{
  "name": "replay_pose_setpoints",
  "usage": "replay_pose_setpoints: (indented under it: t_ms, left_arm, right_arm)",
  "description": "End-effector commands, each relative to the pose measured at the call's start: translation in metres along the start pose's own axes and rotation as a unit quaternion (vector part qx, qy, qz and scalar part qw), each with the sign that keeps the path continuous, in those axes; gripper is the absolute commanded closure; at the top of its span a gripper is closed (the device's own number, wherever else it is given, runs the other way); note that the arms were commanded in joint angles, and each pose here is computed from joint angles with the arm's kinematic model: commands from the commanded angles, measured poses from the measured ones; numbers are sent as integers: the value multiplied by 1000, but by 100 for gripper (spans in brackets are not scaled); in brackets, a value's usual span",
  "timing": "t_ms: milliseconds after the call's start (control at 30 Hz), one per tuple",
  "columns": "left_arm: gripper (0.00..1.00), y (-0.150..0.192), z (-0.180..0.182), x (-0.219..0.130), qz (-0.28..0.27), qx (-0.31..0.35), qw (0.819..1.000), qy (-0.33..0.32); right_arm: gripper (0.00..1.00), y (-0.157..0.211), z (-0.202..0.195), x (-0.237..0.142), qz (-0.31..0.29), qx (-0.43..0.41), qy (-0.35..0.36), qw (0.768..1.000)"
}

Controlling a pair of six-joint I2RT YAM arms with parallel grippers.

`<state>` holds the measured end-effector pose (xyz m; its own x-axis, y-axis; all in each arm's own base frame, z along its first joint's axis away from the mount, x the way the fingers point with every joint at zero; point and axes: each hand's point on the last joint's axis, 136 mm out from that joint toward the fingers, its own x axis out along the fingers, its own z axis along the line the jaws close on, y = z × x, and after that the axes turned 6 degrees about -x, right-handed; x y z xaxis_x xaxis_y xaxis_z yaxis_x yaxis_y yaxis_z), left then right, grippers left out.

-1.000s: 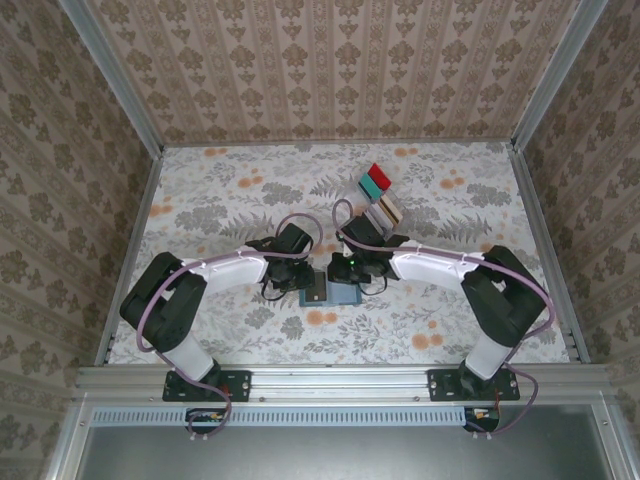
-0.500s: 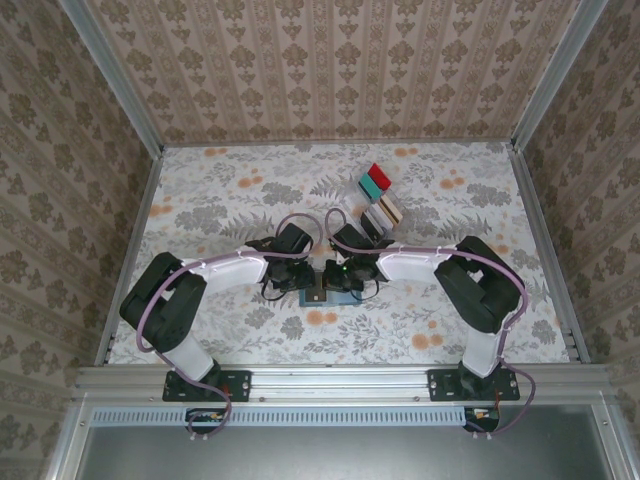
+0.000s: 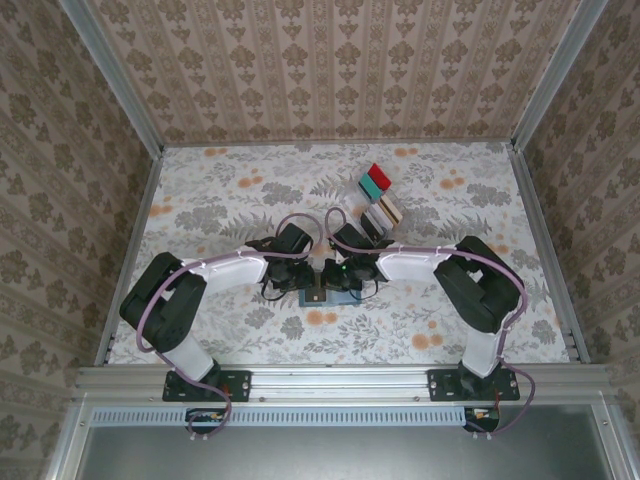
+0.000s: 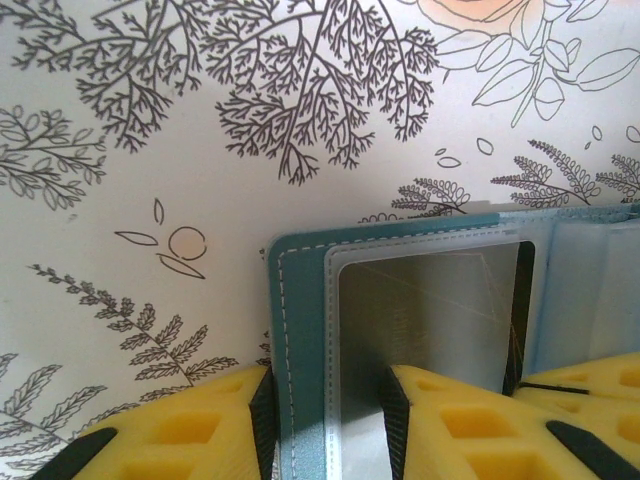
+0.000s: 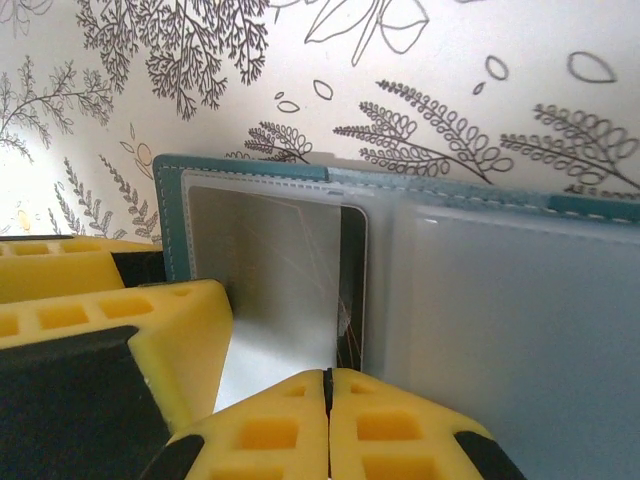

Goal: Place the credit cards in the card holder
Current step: Insert the credit card into the card slot.

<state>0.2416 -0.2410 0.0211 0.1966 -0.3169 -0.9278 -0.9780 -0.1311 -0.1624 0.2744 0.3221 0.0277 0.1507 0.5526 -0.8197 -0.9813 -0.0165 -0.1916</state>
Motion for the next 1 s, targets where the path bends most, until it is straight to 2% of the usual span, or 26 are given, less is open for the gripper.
replay_pose_setpoints:
  t_ms: [0, 500, 767, 967]
  left_arm:
    - [65, 11, 7, 3, 19, 1, 1000, -12]
    - [65, 10, 4, 4, 18, 1, 1000, -3]
    - [64, 10, 6, 3, 15, -1, 1000, -6]
    - [63, 7, 6, -1, 5, 0, 1000, -5]
  right_arm:
    - [92, -3, 0, -12, -11, -13, 23, 1000]
    - [92, 6, 5, 10, 23, -16, 15, 999]
    - [90, -4, 6, -18, -17, -30, 37, 999]
    - [89, -4, -25, -33, -25, -30, 100, 994]
